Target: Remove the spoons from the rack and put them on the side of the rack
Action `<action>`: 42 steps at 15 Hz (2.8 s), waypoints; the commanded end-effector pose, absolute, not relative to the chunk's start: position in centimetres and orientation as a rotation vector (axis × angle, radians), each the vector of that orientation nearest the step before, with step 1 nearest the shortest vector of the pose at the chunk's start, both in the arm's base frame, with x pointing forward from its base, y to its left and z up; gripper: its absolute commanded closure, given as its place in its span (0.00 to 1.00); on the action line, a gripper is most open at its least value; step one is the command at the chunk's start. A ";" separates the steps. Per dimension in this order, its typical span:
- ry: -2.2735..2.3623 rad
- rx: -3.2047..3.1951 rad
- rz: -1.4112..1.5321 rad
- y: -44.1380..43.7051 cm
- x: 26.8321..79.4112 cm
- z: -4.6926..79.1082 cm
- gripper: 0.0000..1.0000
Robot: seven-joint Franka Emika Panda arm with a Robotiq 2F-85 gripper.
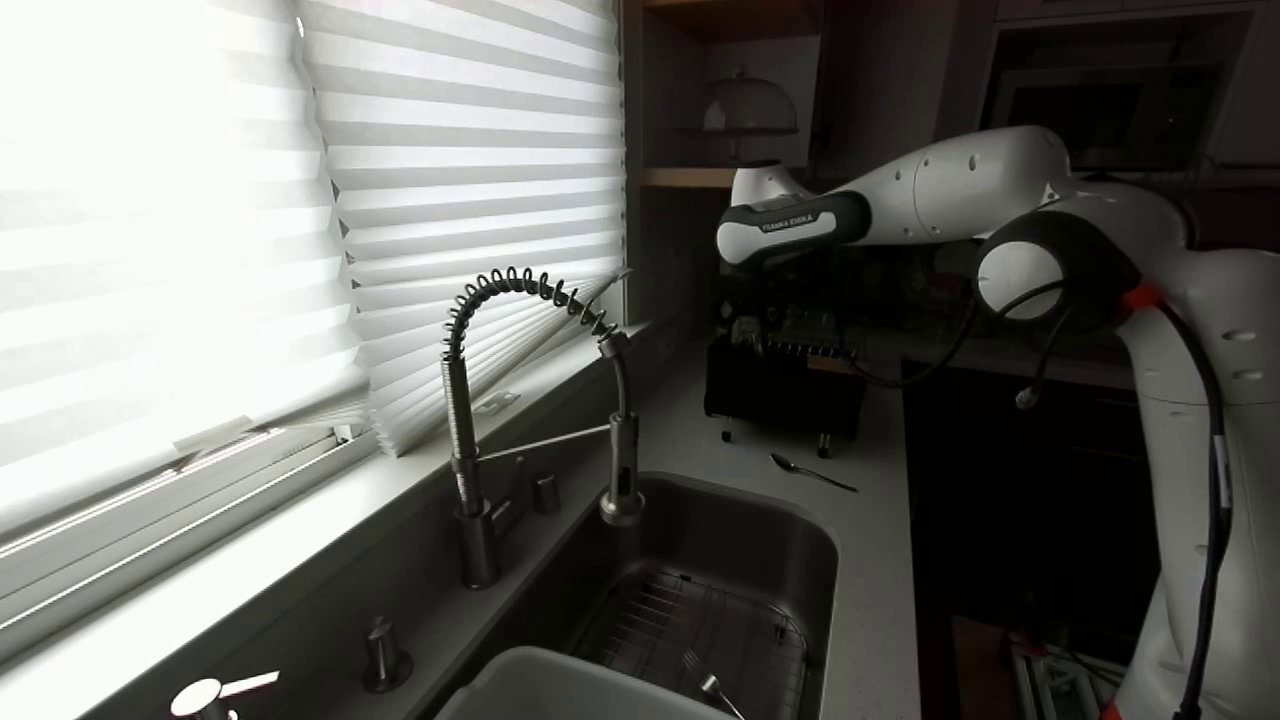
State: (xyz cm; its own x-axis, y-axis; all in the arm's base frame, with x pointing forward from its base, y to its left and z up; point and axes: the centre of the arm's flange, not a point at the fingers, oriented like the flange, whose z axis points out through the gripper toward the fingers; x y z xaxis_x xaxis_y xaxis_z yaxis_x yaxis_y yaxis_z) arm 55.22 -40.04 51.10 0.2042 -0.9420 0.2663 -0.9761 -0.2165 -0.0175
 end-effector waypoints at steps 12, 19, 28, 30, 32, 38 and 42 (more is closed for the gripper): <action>-1.881 2.277 0.356 -40.8 53.7 53.3 0.99; -1.834 2.287 0.499 -39.1 52.5 57.9 0.99; -1.740 2.323 0.726 -35.9 49.9 65.6 0.99; -1.725 2.347 0.724 -35.3 49.6 66.3 0.99; -1.702 2.397 0.665 -34.9 49.6 66.0 0.99; -1.581 2.540 0.351 -33.0 49.9 63.3 0.99; -1.500 2.607 0.092 -32.2 50.3 60.7 0.99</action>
State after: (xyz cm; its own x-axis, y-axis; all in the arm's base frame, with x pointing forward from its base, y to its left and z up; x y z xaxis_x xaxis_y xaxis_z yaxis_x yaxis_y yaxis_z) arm 50.30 -32.51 62.32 0.4542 -0.8642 0.2164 -0.8878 -0.4593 0.0289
